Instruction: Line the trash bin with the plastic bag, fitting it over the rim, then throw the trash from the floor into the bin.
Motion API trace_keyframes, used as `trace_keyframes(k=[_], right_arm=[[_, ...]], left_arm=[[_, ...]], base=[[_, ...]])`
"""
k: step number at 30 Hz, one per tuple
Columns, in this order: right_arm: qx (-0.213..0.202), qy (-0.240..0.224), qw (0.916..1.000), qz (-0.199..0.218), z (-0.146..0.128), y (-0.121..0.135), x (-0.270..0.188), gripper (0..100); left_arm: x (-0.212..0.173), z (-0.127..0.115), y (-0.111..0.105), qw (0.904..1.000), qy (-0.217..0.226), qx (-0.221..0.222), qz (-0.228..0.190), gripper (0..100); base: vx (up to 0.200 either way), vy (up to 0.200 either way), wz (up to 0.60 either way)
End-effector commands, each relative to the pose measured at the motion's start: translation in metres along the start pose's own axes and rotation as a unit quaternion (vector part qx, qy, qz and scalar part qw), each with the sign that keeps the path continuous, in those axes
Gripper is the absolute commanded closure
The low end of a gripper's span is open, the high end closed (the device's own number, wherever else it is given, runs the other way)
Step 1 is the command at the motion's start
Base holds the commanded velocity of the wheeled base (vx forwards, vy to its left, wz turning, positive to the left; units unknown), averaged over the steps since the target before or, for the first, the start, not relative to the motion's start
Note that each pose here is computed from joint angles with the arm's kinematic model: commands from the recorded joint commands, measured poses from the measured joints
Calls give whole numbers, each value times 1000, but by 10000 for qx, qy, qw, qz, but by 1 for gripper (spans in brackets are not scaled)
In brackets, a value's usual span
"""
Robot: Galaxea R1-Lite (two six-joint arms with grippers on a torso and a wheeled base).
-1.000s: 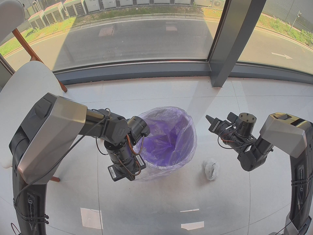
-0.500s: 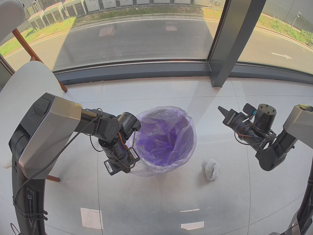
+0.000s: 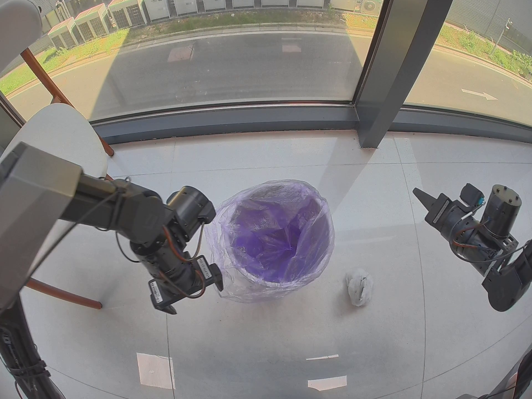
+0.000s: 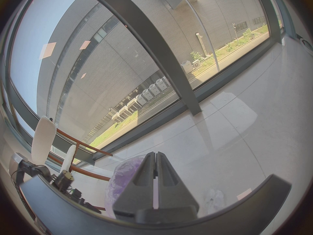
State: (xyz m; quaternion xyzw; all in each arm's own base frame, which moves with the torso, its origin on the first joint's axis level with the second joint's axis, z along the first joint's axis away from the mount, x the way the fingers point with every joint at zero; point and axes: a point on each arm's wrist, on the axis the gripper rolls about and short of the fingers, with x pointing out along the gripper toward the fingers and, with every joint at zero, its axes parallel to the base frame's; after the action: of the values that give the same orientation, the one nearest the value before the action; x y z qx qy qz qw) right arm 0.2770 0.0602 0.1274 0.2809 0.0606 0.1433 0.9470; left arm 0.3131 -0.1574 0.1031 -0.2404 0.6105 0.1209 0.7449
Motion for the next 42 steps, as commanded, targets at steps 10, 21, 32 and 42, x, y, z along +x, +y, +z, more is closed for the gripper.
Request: trace_keyframes(k=[10, 21, 32, 42], right_arm=[[52, 105, 9968, -790, -6, -16, -106, 100], [-633, 971, 9812, -1542, -25, -81, -54, 100], [-906, 1385, 9824, -862, -61, -77, 24, 100], [-760, 2163, 9696, -859, -99, -73, 69, 100]], left_arm=[[-149, -79, 109, 9634, -1083, 708, -2348, 0], [-145, -87, 114, 9102, -1711, 894, -3663, 0], [-148, -82, 106, 8967, -1877, 1067, -3865, 0], [-147, -72, 97, 8815, -2651, 1262, -3698, 0]], base=[[0, 0, 0], [-127, 0, 0], [-200, 0, 0], [-60, 0, 0]])
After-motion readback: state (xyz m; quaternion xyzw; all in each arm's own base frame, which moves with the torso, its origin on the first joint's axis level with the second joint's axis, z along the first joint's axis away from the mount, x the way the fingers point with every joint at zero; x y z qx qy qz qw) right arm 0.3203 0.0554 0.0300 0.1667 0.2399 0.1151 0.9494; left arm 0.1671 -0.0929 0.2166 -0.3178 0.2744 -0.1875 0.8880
